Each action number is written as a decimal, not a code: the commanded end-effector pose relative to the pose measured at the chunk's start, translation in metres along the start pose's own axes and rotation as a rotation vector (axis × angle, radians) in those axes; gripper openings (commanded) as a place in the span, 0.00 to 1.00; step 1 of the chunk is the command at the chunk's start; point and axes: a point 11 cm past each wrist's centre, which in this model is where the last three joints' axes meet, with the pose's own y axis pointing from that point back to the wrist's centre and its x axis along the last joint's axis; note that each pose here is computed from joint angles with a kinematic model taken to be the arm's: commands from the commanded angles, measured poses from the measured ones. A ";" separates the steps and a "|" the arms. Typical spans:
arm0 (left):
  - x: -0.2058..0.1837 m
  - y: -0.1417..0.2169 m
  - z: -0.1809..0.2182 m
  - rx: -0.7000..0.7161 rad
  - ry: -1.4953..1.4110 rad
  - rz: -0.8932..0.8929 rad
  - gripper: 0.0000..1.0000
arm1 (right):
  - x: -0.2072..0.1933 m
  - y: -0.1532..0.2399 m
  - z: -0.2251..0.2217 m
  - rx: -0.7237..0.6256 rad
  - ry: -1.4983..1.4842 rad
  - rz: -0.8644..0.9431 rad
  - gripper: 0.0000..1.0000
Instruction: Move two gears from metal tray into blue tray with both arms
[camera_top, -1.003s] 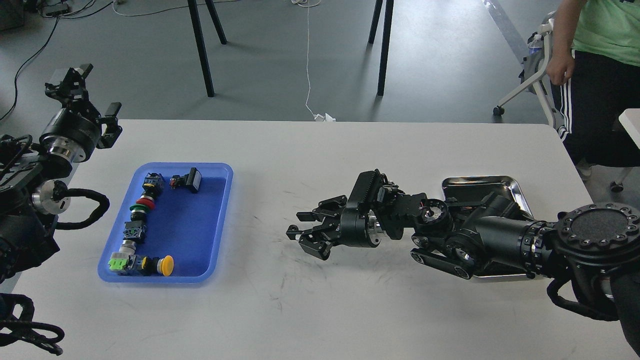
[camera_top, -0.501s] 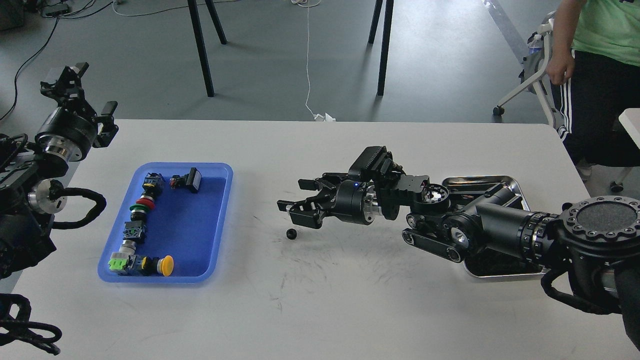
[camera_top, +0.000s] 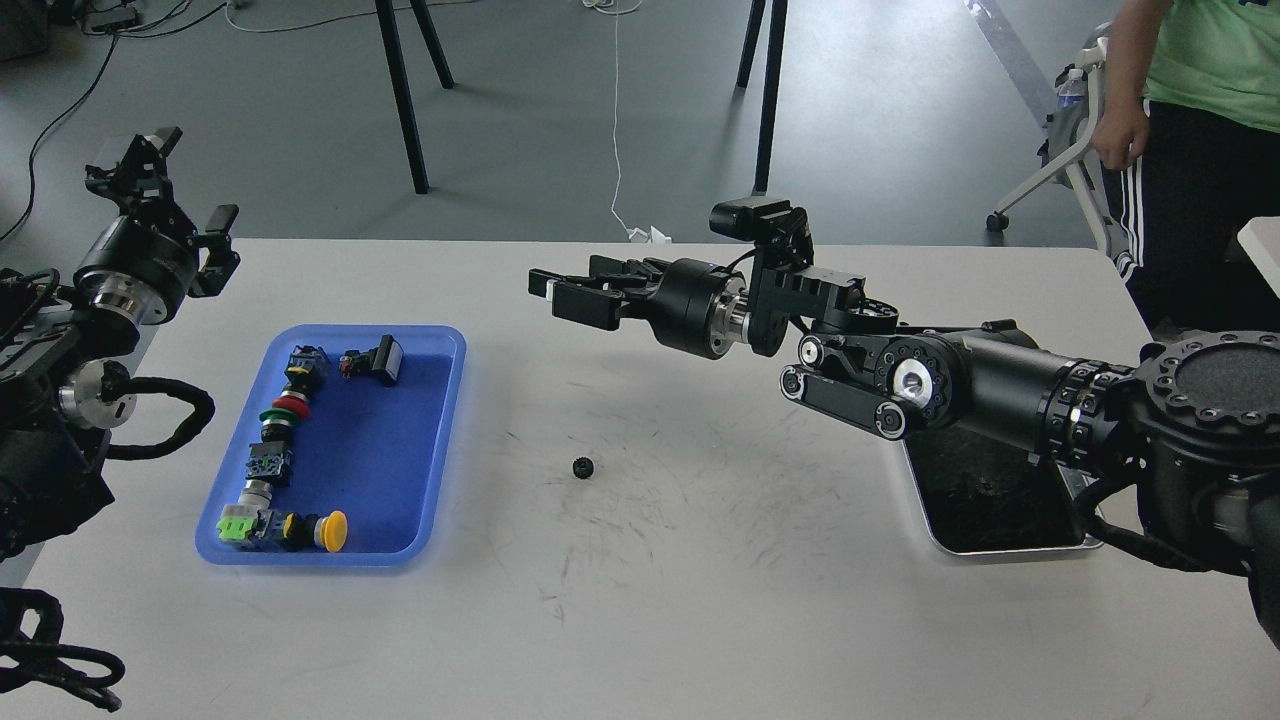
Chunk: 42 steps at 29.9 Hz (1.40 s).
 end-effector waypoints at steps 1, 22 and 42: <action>-0.002 0.000 -0.002 0.018 -0.024 -0.016 0.98 | 0.007 -0.002 -0.003 0.004 -0.029 0.016 0.93; -0.017 -0.021 0.047 0.046 -0.298 -0.166 0.98 | 0.030 0.021 0.021 -0.035 -0.123 0.138 0.93; -0.178 -0.019 0.047 0.036 -0.472 -0.745 0.98 | 0.097 0.120 0.108 -0.234 -0.457 0.524 0.94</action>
